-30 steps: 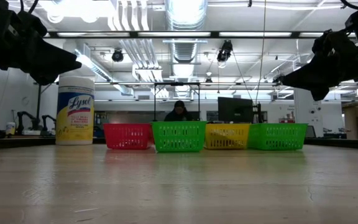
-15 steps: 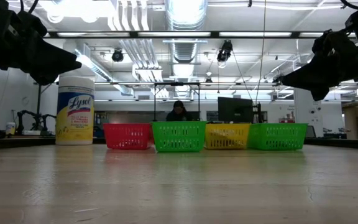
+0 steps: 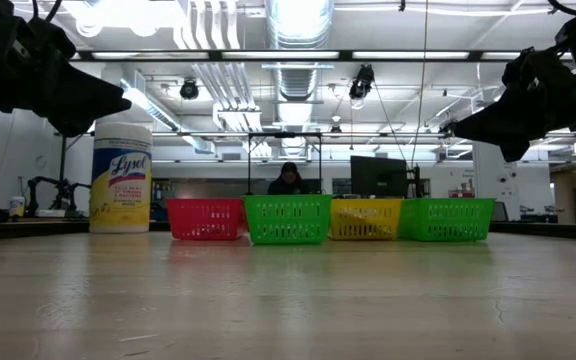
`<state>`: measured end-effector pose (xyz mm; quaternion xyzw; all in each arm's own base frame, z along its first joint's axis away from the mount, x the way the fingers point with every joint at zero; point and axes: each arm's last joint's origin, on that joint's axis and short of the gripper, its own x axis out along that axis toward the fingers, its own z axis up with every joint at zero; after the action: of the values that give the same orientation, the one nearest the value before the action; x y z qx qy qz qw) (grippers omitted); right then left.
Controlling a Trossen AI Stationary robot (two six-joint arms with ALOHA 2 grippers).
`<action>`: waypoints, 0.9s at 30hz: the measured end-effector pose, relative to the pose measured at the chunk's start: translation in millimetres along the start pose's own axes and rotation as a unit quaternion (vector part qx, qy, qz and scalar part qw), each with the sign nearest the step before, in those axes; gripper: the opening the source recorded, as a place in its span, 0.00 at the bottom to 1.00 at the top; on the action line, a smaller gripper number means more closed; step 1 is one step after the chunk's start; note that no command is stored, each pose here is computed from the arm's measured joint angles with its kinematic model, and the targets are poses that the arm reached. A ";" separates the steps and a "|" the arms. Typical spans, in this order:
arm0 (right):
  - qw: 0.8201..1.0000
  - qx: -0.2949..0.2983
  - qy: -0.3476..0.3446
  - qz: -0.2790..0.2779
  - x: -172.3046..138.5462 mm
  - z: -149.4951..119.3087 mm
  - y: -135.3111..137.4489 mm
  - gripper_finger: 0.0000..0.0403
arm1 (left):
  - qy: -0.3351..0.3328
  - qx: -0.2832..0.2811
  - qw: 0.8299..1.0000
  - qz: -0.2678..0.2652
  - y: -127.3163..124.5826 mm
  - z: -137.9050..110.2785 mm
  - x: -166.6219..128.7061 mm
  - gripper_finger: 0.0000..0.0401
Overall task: Pick & Place First Aid Supplies
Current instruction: Return to Home Position
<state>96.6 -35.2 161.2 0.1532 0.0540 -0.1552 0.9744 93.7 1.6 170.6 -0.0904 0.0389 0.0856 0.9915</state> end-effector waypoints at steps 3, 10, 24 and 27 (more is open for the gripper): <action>1.000 0.000 0.000 0.000 0.0 0.0 0.0 0.20 | 0.000 0.000 1.000 0.000 0.0 0.0 0.0 0.31; 1.000 0.000 0.000 0.000 0.0 0.0 0.0 0.20 | 0.000 0.000 1.000 0.000 0.0 0.0 0.0 0.31; 1.000 0.000 0.000 0.000 0.0 0.1 0.0 0.18 | 0.000 0.000 1.000 0.000 0.0 0.0 0.0 0.31; 1.000 0.000 0.000 0.000 0.0 0.0 0.0 0.19 | 0.000 0.000 1.000 0.000 0.0 0.0 0.0 0.31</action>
<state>96.6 -35.3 161.3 0.1530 0.0538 -0.1555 0.9744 93.7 1.6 170.6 -0.0904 0.0389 0.0857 0.9914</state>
